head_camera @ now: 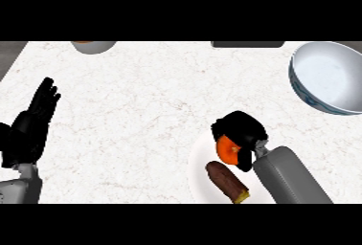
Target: Pick the squash from the plate and place it in the bowl
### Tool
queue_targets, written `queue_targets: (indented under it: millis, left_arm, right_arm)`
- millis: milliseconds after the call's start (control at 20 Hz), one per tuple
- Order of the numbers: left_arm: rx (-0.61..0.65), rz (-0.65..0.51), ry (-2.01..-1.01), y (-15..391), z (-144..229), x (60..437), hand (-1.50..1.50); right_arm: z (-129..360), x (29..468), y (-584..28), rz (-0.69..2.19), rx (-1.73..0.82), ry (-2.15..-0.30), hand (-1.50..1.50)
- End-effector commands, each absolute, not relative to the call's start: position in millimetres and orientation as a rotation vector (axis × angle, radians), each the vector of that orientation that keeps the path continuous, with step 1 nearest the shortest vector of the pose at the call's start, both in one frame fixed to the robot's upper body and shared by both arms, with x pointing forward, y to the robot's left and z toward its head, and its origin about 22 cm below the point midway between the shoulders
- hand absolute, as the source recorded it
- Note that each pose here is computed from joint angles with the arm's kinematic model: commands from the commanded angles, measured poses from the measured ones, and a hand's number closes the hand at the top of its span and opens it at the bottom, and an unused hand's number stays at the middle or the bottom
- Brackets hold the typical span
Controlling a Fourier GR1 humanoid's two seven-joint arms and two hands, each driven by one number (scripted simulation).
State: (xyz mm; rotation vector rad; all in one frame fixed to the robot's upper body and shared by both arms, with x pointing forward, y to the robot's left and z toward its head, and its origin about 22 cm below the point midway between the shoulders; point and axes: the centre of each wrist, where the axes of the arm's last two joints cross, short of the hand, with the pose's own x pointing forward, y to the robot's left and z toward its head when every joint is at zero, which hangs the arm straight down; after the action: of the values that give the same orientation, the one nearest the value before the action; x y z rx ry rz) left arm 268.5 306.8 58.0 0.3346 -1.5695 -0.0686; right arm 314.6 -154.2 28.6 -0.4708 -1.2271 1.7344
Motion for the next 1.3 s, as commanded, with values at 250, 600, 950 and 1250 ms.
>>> queue_targets:
  millis: [250, 600, 950, 1250]
  left_arm:
    - [0.359, -0.058, -1.572, 319, 55, 263, 0.00]
    - [0.364, -0.050, -1.554, 324, 59, 270, 0.00]
    - [0.350, -0.050, -1.567, 313, 55, 275, 0.00]
    - [0.334, -0.069, -1.562, 324, 57, 267, 0.00]
  right_arm:
    - [82, 320, -245, 1.503, -0.677, -1.295, 1.50]
    - [162, 285, -259, 1.282, -0.931, -1.551, 1.50]
    - [225, 261, -282, 0.917, -0.961, -1.722, 1.50]
    - [252, 285, -310, 0.811, -0.983, -1.667, 1.50]
